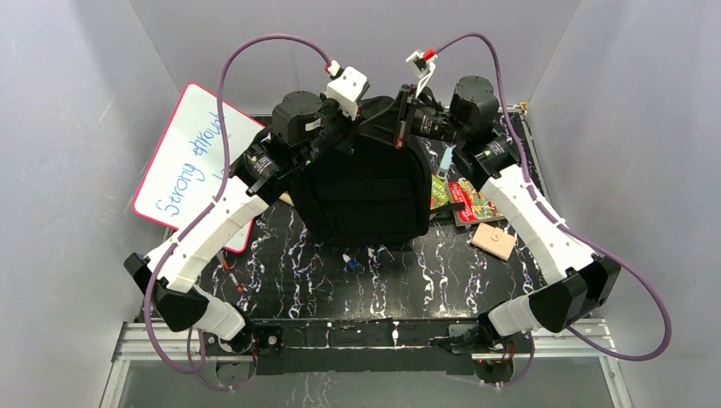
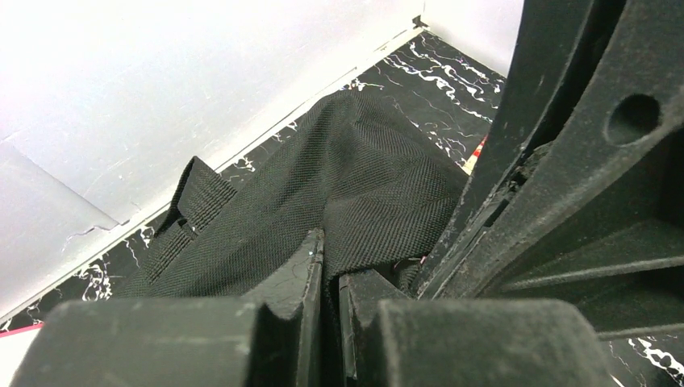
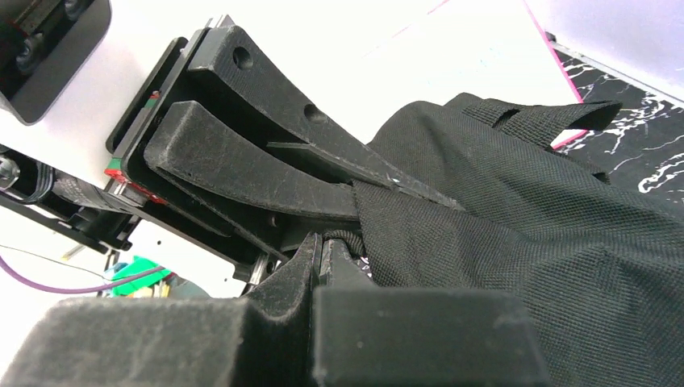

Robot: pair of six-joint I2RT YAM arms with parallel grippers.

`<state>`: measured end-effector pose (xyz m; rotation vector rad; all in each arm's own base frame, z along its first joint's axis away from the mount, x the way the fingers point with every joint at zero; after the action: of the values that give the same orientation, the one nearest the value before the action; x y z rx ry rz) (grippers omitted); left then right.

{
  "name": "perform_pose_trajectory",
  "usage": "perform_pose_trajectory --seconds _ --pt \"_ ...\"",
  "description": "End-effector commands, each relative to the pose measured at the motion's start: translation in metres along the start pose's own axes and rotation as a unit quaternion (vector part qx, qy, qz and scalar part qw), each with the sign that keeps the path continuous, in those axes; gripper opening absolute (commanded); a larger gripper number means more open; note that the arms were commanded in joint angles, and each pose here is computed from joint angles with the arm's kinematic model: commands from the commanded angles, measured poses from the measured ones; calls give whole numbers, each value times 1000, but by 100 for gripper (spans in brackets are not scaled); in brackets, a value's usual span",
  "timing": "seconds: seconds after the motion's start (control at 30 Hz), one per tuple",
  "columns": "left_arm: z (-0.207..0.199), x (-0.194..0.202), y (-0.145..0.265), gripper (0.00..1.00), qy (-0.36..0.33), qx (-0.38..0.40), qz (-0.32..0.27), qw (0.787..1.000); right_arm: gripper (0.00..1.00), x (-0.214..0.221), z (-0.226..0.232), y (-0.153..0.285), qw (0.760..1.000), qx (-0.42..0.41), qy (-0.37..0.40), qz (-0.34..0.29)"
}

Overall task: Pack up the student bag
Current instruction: Unzip the student bag at the center of the board.

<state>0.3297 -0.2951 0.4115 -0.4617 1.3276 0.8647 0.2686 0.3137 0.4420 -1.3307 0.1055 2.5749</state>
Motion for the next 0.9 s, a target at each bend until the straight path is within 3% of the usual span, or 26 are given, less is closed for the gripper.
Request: perform_pose_trajectory --seconds 0.0,0.03,0.2,0.3,0.63,0.87 --pt "-4 -12 5 0 8 9 -23 1000 0 -25 23 3 997 -5 59 -45" --pt "-3 -13 6 0 8 8 -23 1000 2 -26 19 5 997 11 64 -52" --pt "-1 -13 9 0 7 2 -24 1000 47 -29 4 32 984 101 115 -90" --pt "0 -13 11 0 7 2 -25 1000 60 -29 8 53 972 127 162 -113" --pt "-1 -15 22 0 10 4 -48 999 67 2 -5 113 911 201 331 -141" --pt "-9 -17 29 0 14 26 -60 998 68 14 -18 121 866 205 432 -150"
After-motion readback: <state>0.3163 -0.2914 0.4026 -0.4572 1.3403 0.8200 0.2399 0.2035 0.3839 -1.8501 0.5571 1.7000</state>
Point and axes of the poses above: each gripper's point midway between its finger pads, its own y axis back along the fingers, its own z axis along the line the jaws close on, x = y × z, the point moved 1 cm from there along y, back along the fingers, and after that the axes turned 6 degrees about -y, right-handed, at the moved point
